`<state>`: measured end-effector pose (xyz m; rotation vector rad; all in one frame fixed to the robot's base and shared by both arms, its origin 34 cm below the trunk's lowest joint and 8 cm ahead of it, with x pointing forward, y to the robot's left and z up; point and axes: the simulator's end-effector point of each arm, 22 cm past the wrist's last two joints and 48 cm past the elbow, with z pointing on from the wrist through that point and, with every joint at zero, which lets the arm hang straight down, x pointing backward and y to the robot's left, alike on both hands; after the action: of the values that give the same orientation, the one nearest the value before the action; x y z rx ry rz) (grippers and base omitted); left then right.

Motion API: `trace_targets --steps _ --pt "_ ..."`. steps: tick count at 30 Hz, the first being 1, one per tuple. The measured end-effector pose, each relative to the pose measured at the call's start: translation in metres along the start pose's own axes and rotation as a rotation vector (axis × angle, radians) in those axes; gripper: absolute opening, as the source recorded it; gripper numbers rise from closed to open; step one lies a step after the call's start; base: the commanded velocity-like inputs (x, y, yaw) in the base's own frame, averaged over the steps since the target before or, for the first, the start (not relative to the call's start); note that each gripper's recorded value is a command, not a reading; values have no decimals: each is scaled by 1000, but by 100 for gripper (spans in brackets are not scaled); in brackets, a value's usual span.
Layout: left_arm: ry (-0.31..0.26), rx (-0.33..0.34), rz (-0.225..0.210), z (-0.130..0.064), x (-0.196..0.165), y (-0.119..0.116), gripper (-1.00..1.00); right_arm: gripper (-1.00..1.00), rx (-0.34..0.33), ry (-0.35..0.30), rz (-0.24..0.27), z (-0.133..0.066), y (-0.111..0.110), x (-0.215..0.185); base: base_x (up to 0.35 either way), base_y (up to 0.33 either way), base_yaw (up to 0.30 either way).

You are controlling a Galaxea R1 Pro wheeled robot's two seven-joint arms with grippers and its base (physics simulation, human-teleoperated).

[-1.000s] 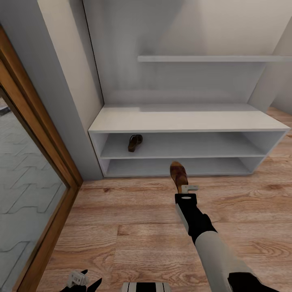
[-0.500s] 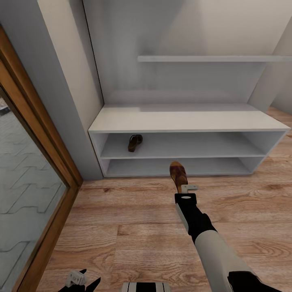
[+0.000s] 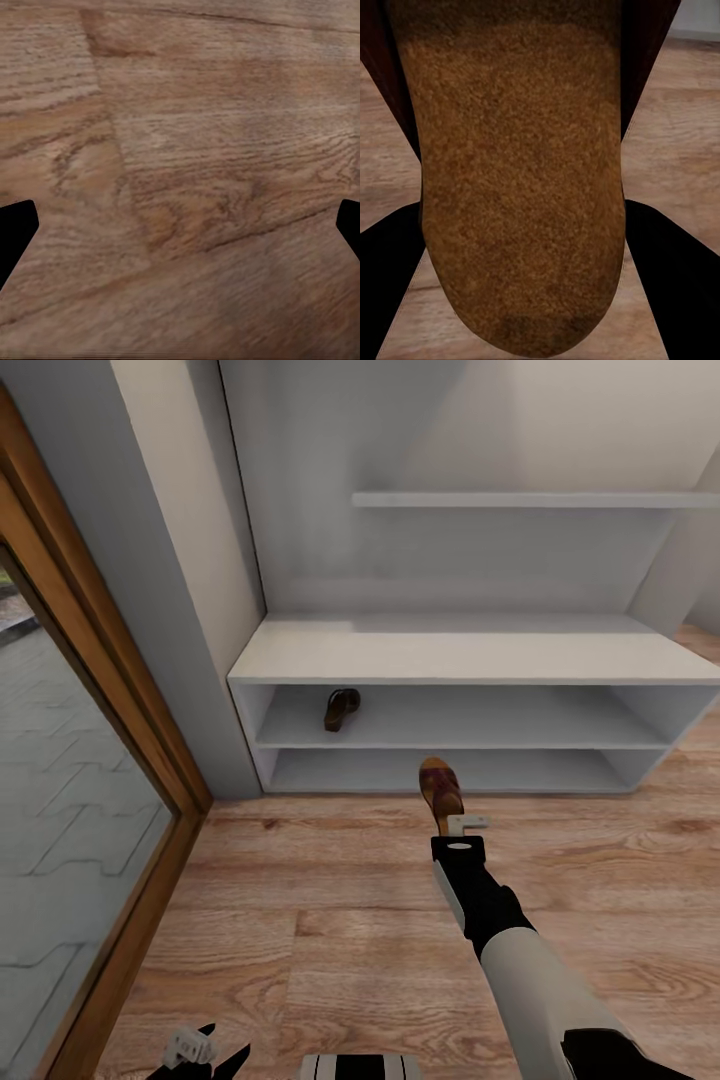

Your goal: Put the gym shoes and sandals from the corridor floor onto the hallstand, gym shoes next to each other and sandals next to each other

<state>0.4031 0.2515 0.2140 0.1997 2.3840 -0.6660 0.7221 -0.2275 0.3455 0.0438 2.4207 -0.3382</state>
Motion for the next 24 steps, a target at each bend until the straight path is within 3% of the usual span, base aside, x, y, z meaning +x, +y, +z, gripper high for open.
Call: trace_targets --steps 10,24 --pt "9 0 -5 0 5 0 100 -100 -1 12 -3 4 2 7 28 0 117" --pt "14 2 -10 1 8 -2 100 -100 1 6 -1 4 1 4 289 76 6"
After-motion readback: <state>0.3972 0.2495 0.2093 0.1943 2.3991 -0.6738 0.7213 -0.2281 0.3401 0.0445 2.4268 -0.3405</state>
